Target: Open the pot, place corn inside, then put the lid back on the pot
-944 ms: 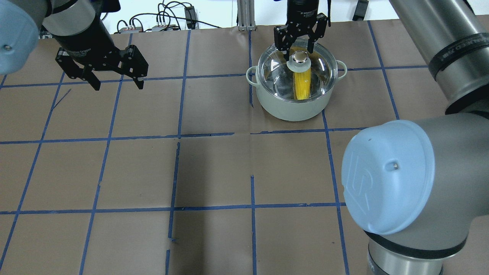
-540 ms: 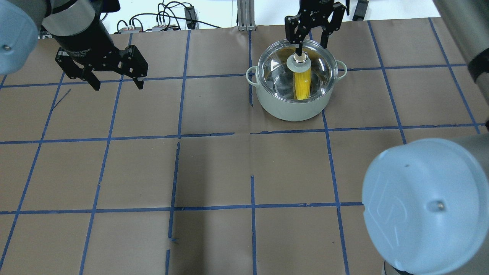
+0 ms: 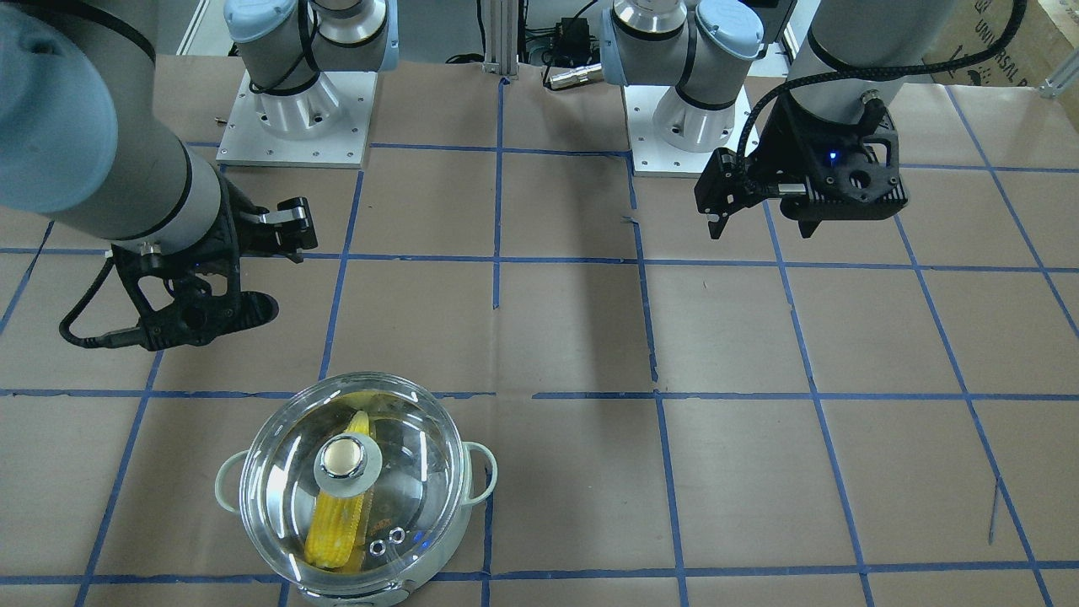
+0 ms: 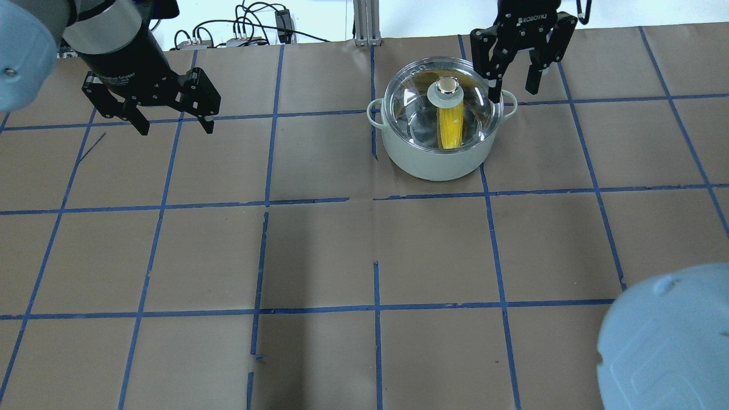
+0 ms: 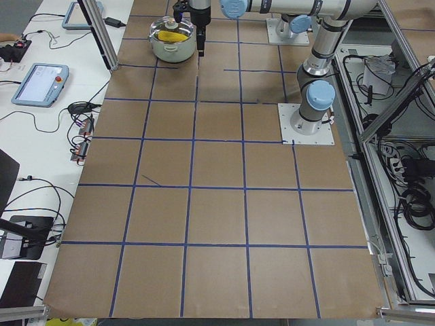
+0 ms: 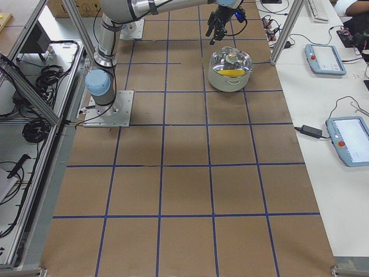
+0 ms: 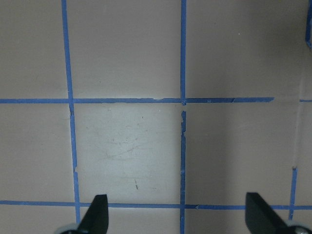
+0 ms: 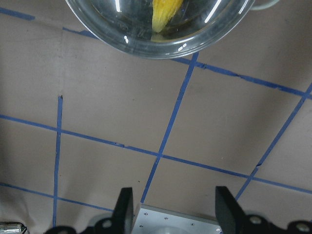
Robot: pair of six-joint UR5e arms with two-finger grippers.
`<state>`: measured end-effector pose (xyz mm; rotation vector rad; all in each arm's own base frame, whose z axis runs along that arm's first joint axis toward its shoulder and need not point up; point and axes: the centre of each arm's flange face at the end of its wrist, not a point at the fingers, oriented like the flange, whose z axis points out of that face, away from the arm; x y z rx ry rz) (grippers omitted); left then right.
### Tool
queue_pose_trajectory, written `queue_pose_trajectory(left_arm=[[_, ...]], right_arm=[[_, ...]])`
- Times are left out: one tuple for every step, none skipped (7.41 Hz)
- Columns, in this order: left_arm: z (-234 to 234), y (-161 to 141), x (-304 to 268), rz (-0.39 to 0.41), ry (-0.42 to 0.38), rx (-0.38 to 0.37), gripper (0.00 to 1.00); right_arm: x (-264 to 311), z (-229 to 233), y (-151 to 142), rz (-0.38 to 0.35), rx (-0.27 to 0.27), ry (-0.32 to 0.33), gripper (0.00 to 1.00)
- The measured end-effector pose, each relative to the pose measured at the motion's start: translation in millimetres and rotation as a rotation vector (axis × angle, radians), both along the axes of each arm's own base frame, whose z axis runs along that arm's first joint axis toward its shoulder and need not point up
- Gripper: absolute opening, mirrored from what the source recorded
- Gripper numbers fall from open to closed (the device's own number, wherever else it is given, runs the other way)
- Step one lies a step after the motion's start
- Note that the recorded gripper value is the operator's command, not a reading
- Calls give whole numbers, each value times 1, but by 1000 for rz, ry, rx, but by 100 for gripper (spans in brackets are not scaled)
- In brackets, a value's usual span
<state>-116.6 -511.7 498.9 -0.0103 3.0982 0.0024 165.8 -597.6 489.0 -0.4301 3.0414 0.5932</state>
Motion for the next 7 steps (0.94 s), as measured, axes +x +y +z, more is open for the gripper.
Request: queue_pose_trajectory(left_arm=[[0, 0, 0, 0, 0, 0, 100], [0, 0, 0, 0, 0, 0, 100], [0, 0, 0, 0, 0, 0, 100], [0, 0, 0, 0, 0, 1, 100], [-1, 0, 0, 0, 1, 2, 100], [-1, 0, 0, 0, 1, 2, 100], [-1, 0, 0, 0, 1, 2, 100]], right_arm=[[-2, -2, 22, -3, 7, 1, 62], [-3, -7, 43, -5, -16, 0, 71], [-3, -14, 62, -5, -76, -3, 85], [-3, -22, 75, -4, -167, -7, 90], [-3, -28, 82, -3, -246, -12, 99], [-4, -31, 85, -1, -289, -16, 100], [-5, -29, 85, 0, -312, -18, 100]])
